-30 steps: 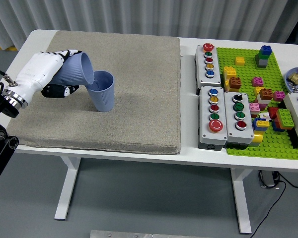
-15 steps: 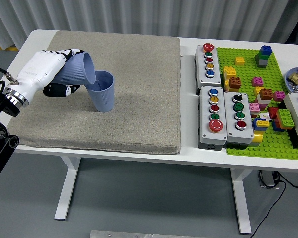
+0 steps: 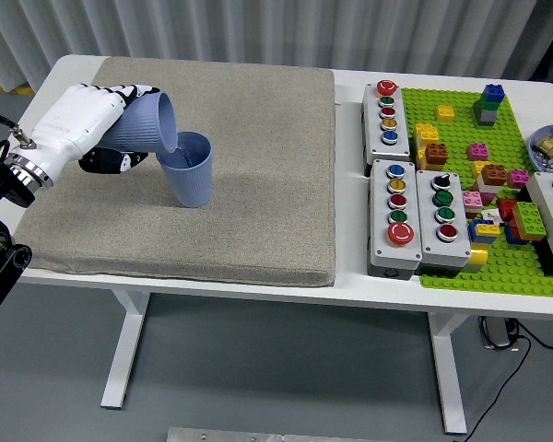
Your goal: Pick cup pour cup place
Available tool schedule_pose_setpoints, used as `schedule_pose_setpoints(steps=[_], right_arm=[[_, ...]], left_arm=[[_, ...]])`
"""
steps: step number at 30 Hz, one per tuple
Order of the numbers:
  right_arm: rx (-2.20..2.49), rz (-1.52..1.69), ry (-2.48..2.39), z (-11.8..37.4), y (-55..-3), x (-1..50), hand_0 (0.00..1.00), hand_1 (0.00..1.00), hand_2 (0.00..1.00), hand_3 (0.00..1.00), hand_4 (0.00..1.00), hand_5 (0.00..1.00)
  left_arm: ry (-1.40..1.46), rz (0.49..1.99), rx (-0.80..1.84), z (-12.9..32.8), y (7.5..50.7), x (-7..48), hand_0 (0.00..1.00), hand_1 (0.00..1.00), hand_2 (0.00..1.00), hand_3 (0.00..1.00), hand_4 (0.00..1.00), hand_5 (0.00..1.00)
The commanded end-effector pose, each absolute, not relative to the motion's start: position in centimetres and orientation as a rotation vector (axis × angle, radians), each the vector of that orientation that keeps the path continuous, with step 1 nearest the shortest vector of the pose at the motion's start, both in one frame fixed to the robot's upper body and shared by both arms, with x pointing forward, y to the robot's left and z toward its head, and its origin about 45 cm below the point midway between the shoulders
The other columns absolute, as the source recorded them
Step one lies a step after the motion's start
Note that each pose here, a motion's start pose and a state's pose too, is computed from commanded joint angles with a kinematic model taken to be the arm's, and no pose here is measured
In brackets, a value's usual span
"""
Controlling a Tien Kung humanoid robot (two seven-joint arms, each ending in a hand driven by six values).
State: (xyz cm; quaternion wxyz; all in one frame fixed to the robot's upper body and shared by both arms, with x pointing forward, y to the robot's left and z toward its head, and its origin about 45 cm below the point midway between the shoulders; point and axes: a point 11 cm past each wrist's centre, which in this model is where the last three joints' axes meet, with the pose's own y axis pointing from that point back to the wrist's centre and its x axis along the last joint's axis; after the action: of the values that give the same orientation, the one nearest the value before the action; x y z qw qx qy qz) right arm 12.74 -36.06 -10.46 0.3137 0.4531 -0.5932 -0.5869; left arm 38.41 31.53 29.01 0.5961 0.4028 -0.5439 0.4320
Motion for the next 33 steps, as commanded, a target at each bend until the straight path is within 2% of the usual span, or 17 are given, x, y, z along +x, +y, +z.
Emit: schedule_pose_setpoints(steps=[14, 33], right_arm=[[1.194, -1.549, -1.565, -10.46, -36.05, 12.73, 0.746, 0.698, 0.750, 0.606, 0.124, 0.254], [1.189, -1.553, -1.561, -10.56, -36.00, 12.40, 0.746, 0.699, 0.750, 0.606, 0.123, 0.255]], left_arm=[[-1.277, 0.984, 0.971, 29.09, 31.64, 38.63, 0.527, 0.566, 0.777, 0.619, 0.387, 0.002], [-1.300, 0.957, 0.977, 29.10, 31.22, 38.76, 0.526, 0.564, 0.776, 0.615, 0.380, 0.002]])
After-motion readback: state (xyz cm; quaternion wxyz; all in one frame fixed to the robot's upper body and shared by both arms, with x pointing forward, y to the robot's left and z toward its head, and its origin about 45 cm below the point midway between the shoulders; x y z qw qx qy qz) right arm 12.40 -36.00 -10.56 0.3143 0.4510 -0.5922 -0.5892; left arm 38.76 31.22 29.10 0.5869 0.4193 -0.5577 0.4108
